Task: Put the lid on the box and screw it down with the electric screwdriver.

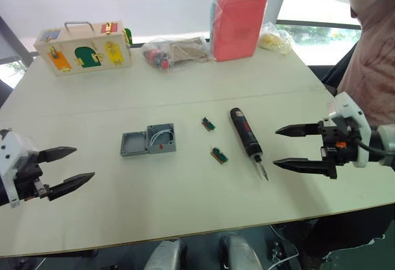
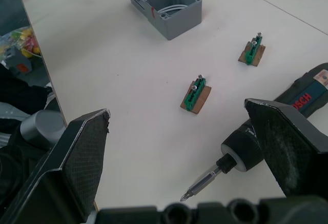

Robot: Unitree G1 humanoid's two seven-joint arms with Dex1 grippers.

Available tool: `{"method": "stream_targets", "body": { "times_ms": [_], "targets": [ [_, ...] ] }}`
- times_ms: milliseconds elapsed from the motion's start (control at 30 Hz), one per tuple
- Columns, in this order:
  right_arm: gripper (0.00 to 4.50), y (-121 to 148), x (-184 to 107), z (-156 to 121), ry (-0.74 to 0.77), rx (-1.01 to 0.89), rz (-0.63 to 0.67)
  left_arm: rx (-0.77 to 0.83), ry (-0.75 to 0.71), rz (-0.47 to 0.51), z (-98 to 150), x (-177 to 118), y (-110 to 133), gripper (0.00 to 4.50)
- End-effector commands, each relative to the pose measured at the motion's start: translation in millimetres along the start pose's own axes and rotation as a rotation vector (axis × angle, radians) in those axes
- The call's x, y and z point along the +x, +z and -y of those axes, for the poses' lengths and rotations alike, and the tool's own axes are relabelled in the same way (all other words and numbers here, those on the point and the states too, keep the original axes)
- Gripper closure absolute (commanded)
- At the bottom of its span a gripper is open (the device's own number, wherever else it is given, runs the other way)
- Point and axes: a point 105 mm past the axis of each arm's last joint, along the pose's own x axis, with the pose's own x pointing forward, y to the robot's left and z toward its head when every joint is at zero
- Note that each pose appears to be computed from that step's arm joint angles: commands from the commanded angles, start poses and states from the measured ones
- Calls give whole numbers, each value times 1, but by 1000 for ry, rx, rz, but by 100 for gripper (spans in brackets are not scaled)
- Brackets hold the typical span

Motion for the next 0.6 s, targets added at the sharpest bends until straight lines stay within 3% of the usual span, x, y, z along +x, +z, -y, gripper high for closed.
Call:
{"method": "stream_targets", "body": {
  "times_ms": [33,600],
  "targets": [
    [0,6,-1,0,-5,-28,9,27,1,17,1,2,5,6],
    [0,5,3,1,-27,-29,7,37,-14,52,1,15,10,6]
  ]
}}
